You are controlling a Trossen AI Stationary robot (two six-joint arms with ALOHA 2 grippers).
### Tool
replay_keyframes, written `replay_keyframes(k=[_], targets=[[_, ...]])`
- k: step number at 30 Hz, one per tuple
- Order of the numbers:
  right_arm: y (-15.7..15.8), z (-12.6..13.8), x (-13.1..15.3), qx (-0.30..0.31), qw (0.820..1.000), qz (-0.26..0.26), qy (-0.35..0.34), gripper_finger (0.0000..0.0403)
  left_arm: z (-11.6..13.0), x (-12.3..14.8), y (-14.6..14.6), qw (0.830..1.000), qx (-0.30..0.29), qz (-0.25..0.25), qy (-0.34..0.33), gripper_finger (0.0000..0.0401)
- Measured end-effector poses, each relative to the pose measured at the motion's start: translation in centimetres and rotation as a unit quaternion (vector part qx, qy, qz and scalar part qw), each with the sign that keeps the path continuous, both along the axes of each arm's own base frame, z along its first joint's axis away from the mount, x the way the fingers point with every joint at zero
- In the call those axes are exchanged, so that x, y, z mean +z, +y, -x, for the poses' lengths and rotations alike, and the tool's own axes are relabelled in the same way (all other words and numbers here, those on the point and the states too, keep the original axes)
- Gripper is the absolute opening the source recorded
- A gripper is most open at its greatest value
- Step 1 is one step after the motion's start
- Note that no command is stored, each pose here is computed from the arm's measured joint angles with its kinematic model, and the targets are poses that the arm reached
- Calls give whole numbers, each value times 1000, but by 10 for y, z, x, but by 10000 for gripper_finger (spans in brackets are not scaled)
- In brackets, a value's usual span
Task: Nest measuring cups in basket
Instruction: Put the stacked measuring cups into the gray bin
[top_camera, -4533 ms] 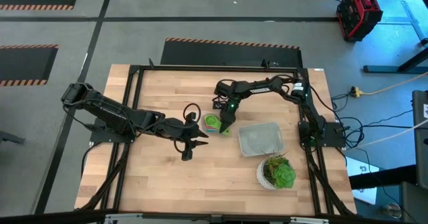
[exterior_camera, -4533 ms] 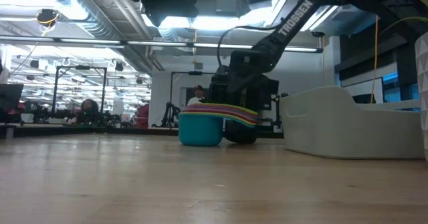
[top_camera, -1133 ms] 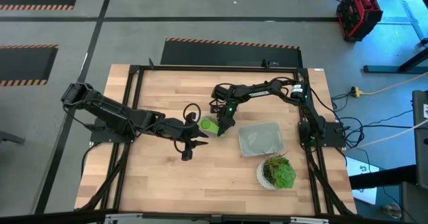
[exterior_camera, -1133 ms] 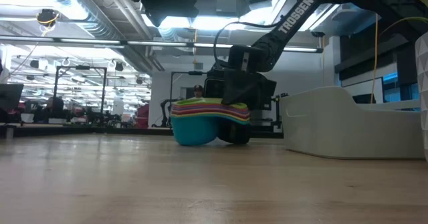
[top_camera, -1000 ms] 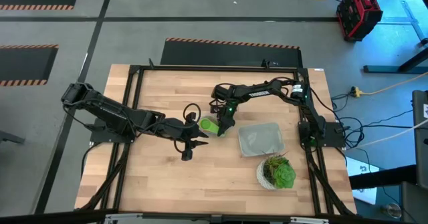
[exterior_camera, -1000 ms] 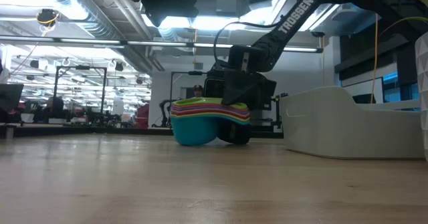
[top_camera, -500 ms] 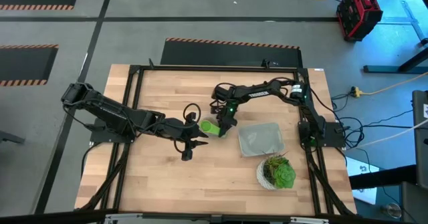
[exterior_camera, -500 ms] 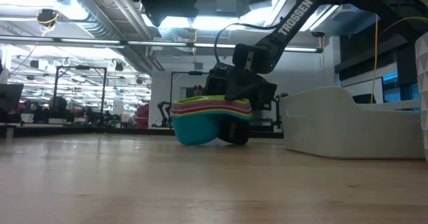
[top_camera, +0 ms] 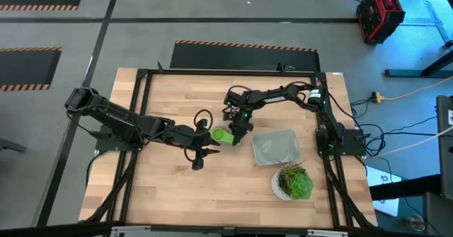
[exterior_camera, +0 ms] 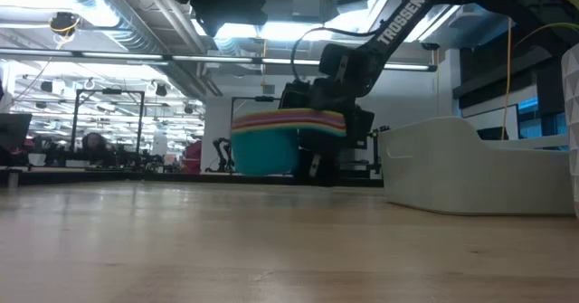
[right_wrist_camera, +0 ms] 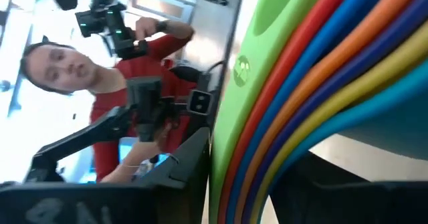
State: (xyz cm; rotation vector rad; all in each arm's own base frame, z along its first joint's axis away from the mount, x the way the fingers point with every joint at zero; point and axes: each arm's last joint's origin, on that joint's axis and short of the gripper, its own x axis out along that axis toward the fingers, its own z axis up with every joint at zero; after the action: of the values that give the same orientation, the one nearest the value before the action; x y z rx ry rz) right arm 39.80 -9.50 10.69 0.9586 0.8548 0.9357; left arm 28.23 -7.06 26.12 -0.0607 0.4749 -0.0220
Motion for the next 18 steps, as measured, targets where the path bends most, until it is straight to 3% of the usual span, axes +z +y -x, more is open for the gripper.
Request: replay_keyframes(k=[11,18], targets=[[-14,5,9,-11,1000,-23,-6,129,0,0,0,1000,0,0,0,110],[-23,13,51,-24,999,-8,-46,129,0,0,0,1000,0,-1,2,110]])
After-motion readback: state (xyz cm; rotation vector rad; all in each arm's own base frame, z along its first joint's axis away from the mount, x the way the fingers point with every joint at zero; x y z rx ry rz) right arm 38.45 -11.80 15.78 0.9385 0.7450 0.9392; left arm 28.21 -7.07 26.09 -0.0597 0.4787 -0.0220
